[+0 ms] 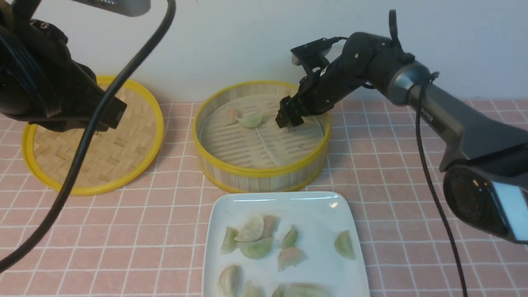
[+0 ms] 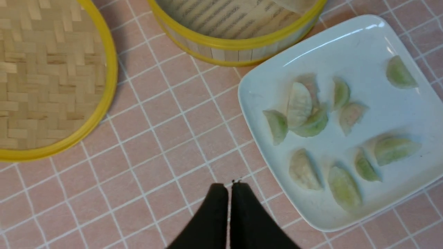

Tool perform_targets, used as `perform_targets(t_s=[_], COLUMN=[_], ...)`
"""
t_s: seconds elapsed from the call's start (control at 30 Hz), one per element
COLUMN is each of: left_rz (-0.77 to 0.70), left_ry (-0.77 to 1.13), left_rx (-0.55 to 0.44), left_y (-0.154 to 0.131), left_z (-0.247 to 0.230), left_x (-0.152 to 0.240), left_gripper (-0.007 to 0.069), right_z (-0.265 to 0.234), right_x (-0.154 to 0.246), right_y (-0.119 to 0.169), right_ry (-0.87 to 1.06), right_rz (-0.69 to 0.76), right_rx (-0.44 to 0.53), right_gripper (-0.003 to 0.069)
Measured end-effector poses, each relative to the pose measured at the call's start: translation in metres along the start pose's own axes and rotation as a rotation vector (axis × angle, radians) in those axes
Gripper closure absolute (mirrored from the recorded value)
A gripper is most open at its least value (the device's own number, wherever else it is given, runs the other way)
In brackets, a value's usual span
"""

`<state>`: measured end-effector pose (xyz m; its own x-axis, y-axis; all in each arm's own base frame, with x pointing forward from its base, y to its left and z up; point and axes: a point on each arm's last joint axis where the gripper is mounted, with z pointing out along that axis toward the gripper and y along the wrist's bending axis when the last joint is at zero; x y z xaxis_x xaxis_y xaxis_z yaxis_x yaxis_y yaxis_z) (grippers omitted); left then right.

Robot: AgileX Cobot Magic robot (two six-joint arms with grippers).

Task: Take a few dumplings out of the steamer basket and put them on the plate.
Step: Use the right arm to grab a dumpling from inside the steamer, then use the right arm to put the dumpling into the plate

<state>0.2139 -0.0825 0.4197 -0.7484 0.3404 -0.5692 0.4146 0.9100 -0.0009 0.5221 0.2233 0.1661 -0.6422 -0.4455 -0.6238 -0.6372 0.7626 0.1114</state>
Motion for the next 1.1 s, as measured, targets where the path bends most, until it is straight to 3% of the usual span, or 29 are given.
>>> perform_targets(t_s=[0.3,0.4,0.47,0.53,0.7,0.93,1.1], left_rz=[-0.002,-0.003,-0.002,-0.002,-0.003,0.004,0.008], left_ry=[0.001,0.001,0.001,0.001,0.001,0.003,0.004], left_rx=[-0.008,-0.008,-0.009,-0.009,-0.010,-0.031,-0.045], left_y=[0.001,0.001,0.001,0.001,0.001,0.003,0.004], left_z=[0.000,0.000,0.000,0.000,0.000,0.000,0.000], left_x=[0.000,0.000,0.000,0.000,0.000,0.000,0.000], left_gripper=[0.0631,0.0631,0.0631,0.0631,0.0631,0.0631,0.0631], right_z=[0.012,0.013,0.010,0.003,-0.028,-0.125,-0.182], right_x=[0.004,0.005,0.004,0.004,-0.013,-0.059,-0.039], right_y=[0.004,0.002,0.002,0.004,0.011,0.030,0.053], right_ry=[-0.005,0.005,0.027,0.072,0.088,-0.077,0.014], right_rz=[-0.048,-0.059,-0.057,-0.046,-0.025,0.083,0.115], right_rx=[-0.004,0.013,0.019,0.001,-0.019,0.026,0.002], right_gripper=[0.0177,0.0297,0.0457,0.0536,0.0523,0.0523,0.0523])
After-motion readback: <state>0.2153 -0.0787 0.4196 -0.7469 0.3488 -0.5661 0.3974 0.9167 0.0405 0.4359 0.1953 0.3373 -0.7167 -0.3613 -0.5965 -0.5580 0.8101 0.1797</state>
